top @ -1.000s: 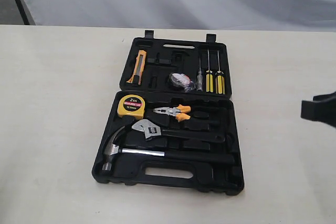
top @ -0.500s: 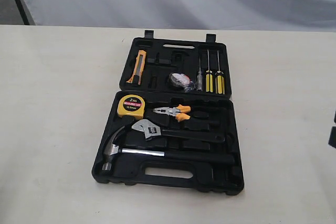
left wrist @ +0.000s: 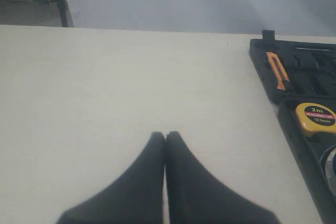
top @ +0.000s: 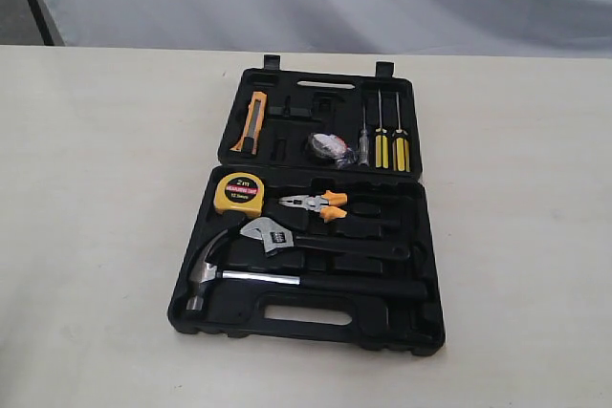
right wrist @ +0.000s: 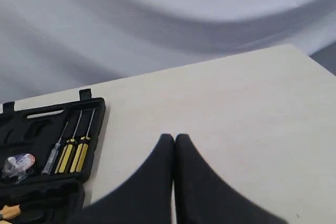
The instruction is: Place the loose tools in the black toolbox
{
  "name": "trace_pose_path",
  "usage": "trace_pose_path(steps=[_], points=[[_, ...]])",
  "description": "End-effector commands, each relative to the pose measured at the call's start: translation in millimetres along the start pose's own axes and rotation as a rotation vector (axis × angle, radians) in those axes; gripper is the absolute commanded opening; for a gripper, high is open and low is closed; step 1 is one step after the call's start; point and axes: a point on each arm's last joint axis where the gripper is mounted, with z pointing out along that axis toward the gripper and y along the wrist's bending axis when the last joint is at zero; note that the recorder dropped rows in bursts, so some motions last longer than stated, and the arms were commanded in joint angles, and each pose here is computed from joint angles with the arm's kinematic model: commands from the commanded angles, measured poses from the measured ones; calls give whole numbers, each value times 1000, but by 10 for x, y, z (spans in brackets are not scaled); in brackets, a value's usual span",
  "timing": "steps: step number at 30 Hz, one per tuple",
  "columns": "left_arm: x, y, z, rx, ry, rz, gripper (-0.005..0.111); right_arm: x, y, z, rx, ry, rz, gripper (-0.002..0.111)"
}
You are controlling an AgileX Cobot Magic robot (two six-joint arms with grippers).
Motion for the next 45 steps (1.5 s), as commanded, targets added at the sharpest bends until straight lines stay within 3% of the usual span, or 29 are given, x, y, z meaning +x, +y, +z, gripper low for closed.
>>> trace_pose_path(steps=[1, 12, 21, 45], points=[[15, -3, -8, 14, -7, -22, 1, 169, -49, -12, 24, -4, -49, 0], [15, -3, -8, 14, -7, -22, 1, 691, -145, 15, 33, -13, -134, 0], [15, -3, -8, 14, -7, -22, 1, 923, -117, 90, -85, 21, -241, 0], [15, -3, -8, 14, -7, -22, 1, 903, -107, 90, -96, -2, -239, 0]])
